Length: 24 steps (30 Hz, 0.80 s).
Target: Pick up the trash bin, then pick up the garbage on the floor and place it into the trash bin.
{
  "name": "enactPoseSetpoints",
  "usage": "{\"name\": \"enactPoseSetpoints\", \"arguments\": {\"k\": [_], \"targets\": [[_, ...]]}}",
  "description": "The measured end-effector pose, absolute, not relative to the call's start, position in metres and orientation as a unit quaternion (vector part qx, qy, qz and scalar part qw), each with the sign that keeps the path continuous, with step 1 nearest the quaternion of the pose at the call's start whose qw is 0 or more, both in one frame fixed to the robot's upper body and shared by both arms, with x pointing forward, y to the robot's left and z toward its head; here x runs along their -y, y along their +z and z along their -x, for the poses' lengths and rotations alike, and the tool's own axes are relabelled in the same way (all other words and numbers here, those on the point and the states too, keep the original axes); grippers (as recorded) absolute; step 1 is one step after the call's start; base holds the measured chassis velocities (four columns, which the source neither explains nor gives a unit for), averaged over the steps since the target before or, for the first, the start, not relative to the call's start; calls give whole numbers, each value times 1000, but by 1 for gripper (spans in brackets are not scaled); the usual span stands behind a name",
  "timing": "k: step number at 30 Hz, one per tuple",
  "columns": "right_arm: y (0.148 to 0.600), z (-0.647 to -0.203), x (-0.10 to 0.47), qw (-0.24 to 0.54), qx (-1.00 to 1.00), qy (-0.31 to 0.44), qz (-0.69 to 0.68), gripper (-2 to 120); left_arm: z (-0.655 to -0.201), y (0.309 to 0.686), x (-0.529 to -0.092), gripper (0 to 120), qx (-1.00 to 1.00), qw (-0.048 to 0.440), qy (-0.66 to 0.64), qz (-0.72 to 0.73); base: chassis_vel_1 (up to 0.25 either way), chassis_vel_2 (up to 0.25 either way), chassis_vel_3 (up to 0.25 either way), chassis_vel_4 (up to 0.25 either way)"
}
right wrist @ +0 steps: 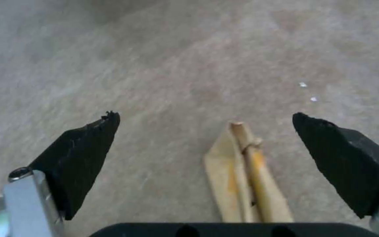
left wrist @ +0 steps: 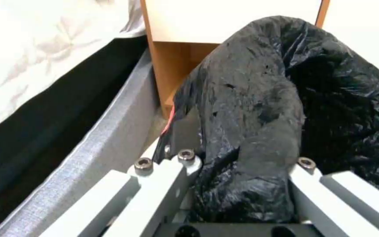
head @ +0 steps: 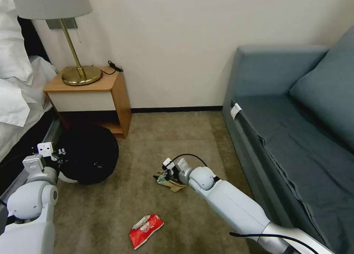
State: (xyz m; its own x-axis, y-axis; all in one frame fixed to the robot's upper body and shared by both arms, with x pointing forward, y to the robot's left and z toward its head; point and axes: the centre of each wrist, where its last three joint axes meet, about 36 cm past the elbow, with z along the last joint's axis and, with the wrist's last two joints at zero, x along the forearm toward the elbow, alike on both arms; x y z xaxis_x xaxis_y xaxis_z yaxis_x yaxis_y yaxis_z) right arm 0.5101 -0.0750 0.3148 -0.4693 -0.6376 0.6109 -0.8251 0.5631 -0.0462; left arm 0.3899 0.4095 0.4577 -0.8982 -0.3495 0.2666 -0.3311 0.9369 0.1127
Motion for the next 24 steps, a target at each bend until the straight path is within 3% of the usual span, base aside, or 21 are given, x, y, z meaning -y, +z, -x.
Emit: {"name": "enactPoseSetpoints", "arguments": {"k": [24], "targets": [[289, -440, 37, 326, 703, 227, -589, 100, -396, 485, -385, 5, 968, 151, 1, -198, 0, 0, 0, 0]]}}
